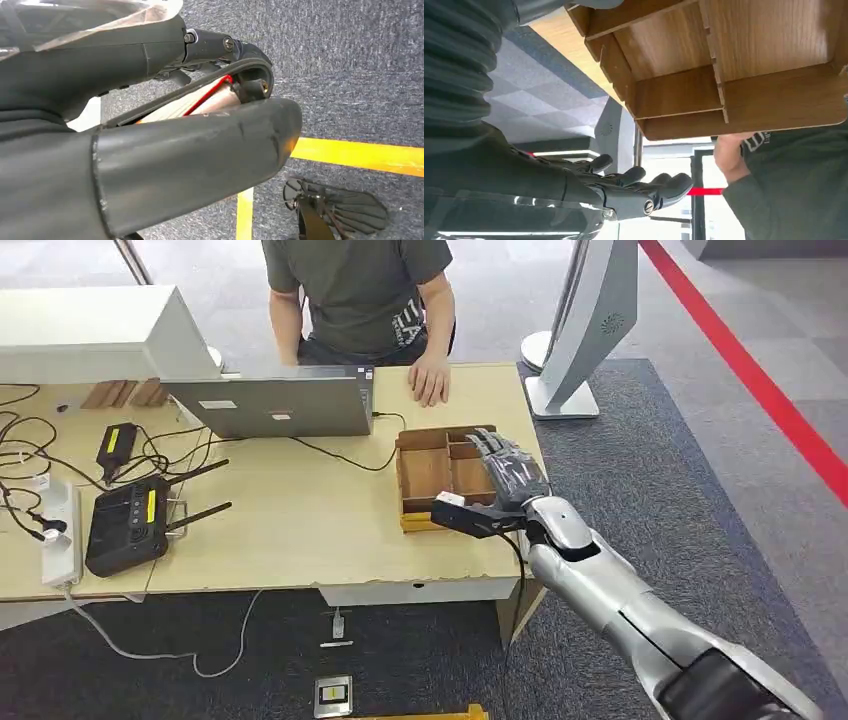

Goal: Pass the card to the sensor for recognition and then transmit it.

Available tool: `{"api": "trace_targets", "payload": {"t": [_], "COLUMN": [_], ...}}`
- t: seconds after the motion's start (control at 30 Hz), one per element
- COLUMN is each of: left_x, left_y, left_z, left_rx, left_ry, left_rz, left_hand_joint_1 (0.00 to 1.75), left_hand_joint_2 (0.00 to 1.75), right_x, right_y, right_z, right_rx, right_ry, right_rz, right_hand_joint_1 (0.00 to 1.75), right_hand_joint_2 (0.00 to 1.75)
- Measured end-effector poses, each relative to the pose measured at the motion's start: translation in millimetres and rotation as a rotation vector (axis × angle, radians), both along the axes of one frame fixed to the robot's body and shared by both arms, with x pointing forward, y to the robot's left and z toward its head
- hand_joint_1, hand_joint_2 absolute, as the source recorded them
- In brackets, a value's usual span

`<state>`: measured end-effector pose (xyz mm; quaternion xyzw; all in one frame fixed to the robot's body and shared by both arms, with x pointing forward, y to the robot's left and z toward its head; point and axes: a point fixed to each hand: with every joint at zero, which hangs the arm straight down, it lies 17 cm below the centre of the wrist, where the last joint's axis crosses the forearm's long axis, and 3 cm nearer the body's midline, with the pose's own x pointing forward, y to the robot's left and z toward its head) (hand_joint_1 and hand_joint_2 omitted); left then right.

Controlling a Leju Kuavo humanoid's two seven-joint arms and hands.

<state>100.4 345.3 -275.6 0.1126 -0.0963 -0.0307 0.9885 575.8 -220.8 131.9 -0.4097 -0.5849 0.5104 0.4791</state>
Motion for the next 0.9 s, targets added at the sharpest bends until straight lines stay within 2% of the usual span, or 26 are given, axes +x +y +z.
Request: {"api": "trace_targets", "payload": {"t": [0.17,0.37,0.5,0.63,0.9], "left_x": [1,-3,-5,-4,0], "left_y": [0,1,2,5,8], "left_z": [0,0,-1,0,1], "left_rx": [0.0,0.0,-0.001,0.003,0.005], "left_ry": [-0.006,0.003,0.0,-0.006,-0.026], "left_rz": [-0.002,0.003,0.018,0.021,0.026], "left_hand_joint_1": [0.0,0.0,0.0,0.0,0.0], "left_hand_joint_2": [0.0,0.0,0.0,0.0,0.0], "right_x": [3,20,-2,-30,-48], "right_y": [-10,-61,-86,-97,-117], "right_z": [1,55,55,60,136], "right_rx": [-0.005,0.014,-0.028,-0.03,-0.025], "right_ry": [-0.001,-0.059,-0.031,-0.07,-0.216], "right_rz": [-0.03,-0.159,-0.196,-0.191,-0.184], "right_hand_joint_1": [0.0,0.0,0.0,0.0,0.0], "right_hand_joint_2": [1.75,1.75,1.75,1.75,1.75]}}
